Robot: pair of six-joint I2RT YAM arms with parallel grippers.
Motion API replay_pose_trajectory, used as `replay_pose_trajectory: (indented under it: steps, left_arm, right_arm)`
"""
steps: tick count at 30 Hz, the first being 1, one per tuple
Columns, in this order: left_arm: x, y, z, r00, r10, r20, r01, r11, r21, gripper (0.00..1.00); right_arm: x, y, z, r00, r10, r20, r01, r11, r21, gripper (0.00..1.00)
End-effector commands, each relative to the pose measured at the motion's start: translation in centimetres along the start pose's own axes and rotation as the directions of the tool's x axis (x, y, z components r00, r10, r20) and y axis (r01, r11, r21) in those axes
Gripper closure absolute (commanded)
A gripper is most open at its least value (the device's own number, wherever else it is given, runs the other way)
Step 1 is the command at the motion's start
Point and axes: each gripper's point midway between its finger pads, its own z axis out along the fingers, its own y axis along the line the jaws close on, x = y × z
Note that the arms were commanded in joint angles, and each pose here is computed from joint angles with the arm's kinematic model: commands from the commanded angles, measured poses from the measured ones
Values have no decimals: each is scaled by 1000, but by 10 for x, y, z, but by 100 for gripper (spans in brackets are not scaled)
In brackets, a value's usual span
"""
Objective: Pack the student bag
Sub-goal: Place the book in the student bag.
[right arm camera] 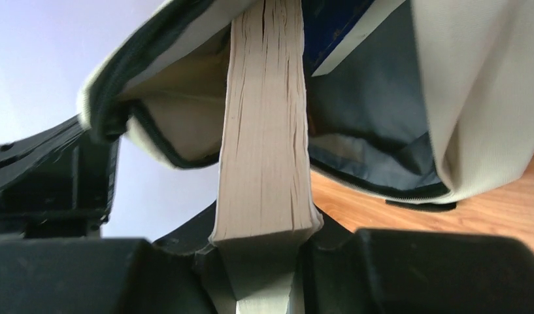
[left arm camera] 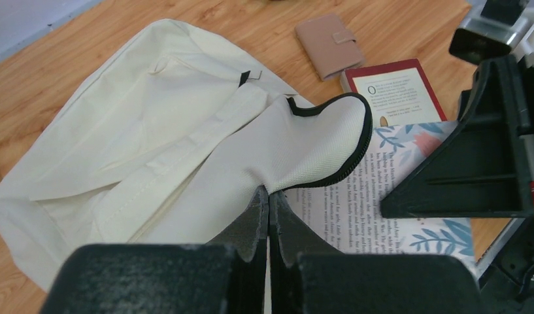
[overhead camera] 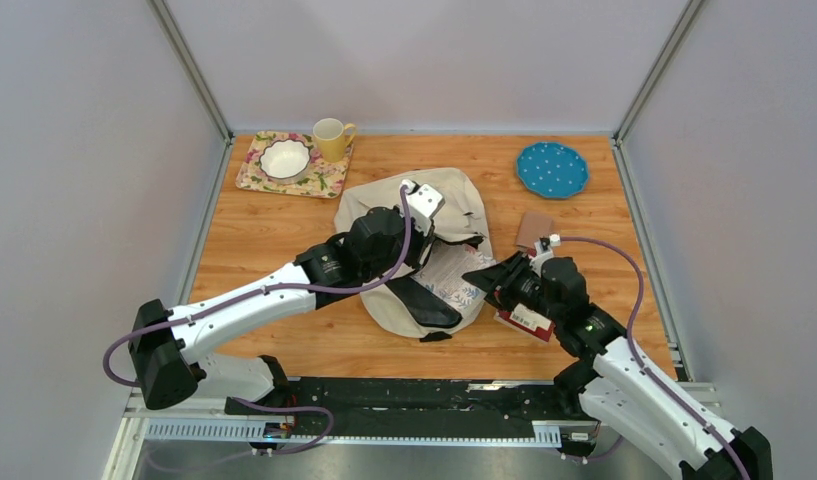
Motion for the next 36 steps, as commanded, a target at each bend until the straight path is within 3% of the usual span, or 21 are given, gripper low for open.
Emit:
replay_pose_trajectory:
  steps: [1, 9, 17, 19, 20, 23, 25, 29, 31, 34, 36]
  left_arm:
    - [-49, -6, -11, 984, -93, 150, 91, 996, 20, 100]
    - [-47, -4, -10, 974, -162, 156, 164, 986, 2, 100]
    - [-48, -6, -9, 976, -167, 143, 167, 986, 9, 100]
    - [-46, -6, -10, 976, -168, 141, 169, 986, 9, 100]
    - [-47, -5, -11, 974, -171, 147, 172, 985, 9, 100]
    - [-45, -6, -10, 975, -170, 141, 170, 985, 12, 100]
    - [-42, -6, -10, 975, -176, 135, 176, 984, 10, 100]
    - [-40, -6, -8, 973, -184, 142, 184, 983, 13, 100]
    - [-39, -7, -8, 974, -182, 134, 182, 983, 17, 100]
    - [-37, -8, -8, 975, -180, 129, 179, 984, 22, 100]
    - [-35, -8, -8, 977, -176, 122, 174, 984, 24, 100]
  right_arm:
    - [-24, 45, 8, 982, 92, 165, -53, 972, -229, 100]
    - [-41, 44, 42, 931, 157, 330, -63, 958, -279, 100]
    - [-40, 15, 104, 870, 333, 364, -264, 937, -228, 100]
    - [-38, 2, 117, 859, 318, 400, -263, 946, -187, 99]
    - [-33, 11, 123, 865, 315, 391, -259, 947, -190, 91]
    - [-20, 2, 138, 878, 273, 393, -248, 962, -114, 86]
    - [-23, -15, 145, 863, 221, 454, -226, 973, -44, 81]
    - [-26, -41, 156, 847, 199, 493, -243, 970, 26, 59]
    - [-20, -56, 154, 872, 162, 462, -199, 979, 32, 55]
    - [-2, -70, 152, 932, 104, 347, -137, 988, 73, 37]
    - [10, -72, 152, 966, 93, 240, -115, 990, 78, 34]
